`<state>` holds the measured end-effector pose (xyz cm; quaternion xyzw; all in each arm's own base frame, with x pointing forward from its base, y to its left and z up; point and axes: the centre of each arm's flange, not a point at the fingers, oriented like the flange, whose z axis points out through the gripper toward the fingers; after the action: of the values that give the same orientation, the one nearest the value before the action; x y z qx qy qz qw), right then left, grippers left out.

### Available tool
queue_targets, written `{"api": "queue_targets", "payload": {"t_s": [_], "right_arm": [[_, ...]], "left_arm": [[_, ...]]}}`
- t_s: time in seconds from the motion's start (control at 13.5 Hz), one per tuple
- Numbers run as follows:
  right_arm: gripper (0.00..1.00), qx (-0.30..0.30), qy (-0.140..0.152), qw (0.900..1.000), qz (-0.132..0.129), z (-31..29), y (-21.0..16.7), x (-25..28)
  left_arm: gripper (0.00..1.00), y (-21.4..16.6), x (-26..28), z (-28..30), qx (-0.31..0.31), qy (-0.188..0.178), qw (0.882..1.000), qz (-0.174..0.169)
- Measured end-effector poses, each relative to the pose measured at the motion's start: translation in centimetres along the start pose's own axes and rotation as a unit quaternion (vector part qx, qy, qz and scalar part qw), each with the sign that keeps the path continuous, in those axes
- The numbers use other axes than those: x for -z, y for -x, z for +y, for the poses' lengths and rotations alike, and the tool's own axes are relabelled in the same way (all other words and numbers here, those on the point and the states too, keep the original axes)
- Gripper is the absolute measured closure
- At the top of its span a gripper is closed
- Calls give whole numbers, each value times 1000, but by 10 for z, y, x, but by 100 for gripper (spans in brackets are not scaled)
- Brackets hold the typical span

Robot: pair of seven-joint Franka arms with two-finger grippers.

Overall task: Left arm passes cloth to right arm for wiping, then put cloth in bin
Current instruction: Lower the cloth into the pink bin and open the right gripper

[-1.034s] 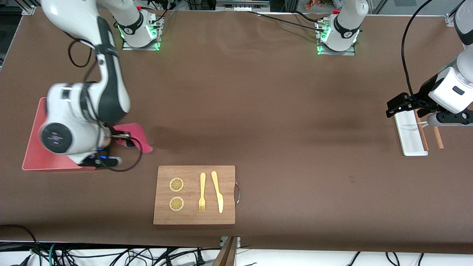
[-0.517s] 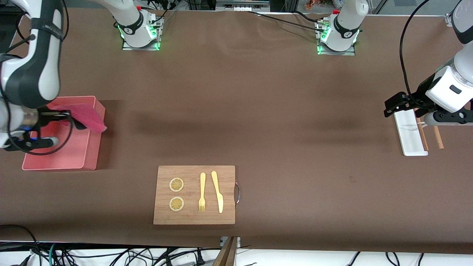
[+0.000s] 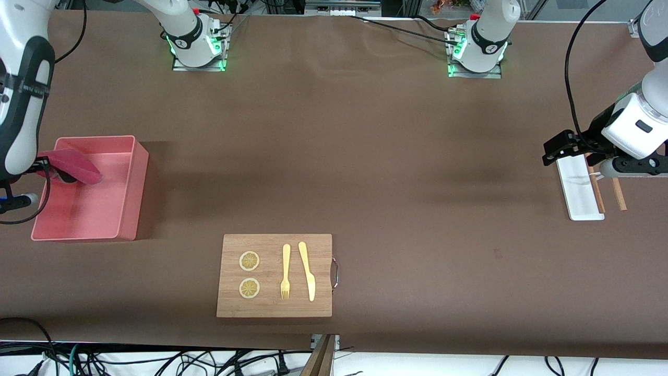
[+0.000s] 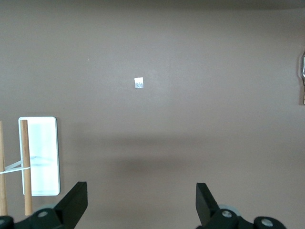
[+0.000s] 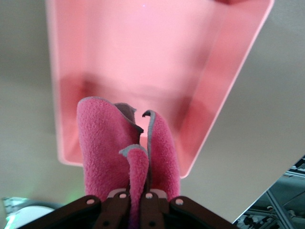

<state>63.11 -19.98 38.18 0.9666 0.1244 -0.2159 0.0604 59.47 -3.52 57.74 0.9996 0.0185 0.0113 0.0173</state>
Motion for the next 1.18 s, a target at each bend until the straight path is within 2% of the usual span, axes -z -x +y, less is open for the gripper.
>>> {"api": "queue_targets", "payload": {"t_s": [0.15, 0.37, 0.52, 0.59, 0.96, 1.18], "right_arm": [[98, 7, 4, 1000, -5, 0, -16, -29], [98, 12, -17, 1000, 1, -14, -39, -59], [94, 11, -22, 1000, 8, -16, -48, -69], [89, 10, -22, 1000, 11, -16, -51, -72], [38, 7, -34, 999, 26, -18, -55, -70], [6, 6, -27, 999, 44, -15, -53, -50]], "left_arm": [[0, 0, 0, 0, 0, 0, 1000, 0], [0, 0, 0, 0, 0, 0, 1000, 0], [0, 0, 0, 0, 0, 0, 1000, 0], [0, 0, 0, 0, 0, 0, 1000, 0], [0, 0, 0, 0, 0, 0, 1000, 0], [0, 0, 1, 0, 0, 0, 1000, 1]]}}
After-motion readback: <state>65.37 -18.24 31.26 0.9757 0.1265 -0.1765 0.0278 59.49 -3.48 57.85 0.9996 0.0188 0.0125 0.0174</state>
